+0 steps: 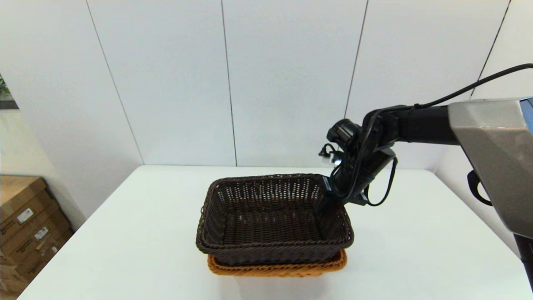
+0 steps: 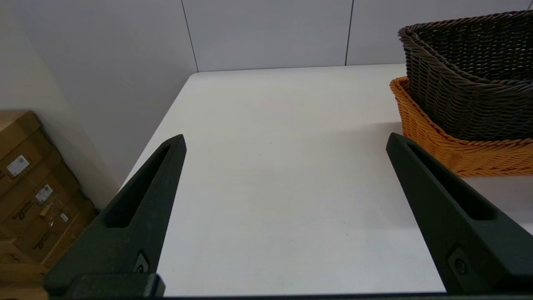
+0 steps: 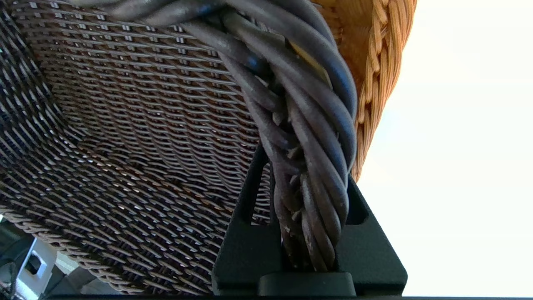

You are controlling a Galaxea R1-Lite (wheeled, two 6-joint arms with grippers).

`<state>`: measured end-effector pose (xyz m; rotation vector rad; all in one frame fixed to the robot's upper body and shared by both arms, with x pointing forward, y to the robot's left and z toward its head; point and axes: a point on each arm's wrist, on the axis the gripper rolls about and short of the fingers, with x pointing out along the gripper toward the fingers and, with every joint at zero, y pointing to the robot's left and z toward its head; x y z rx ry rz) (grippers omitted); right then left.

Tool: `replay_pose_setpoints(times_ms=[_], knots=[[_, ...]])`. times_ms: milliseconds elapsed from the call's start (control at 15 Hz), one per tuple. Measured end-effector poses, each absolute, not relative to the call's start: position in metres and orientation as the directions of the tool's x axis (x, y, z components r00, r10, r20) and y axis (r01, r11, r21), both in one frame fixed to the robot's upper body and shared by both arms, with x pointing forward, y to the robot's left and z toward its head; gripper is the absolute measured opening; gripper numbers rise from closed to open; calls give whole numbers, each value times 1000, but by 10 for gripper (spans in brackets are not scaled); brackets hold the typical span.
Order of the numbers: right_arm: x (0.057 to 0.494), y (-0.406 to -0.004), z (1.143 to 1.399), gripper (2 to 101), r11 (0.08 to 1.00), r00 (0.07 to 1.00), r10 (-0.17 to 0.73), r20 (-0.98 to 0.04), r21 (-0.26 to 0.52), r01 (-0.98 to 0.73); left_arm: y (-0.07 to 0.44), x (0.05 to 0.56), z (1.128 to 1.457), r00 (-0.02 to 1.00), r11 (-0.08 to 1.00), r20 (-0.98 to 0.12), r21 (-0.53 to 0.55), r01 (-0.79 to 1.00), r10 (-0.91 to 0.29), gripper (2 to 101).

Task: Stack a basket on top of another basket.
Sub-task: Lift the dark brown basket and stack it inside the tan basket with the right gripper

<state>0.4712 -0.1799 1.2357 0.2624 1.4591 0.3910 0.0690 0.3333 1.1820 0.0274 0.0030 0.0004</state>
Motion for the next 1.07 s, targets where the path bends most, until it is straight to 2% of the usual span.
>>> replay_pose_setpoints(times_ms=[1067], knots=[[483,-178,1225,160,909,75,414,-907,406,-96,333,69,1182,1000,1000,-3,27,1,0,978]])
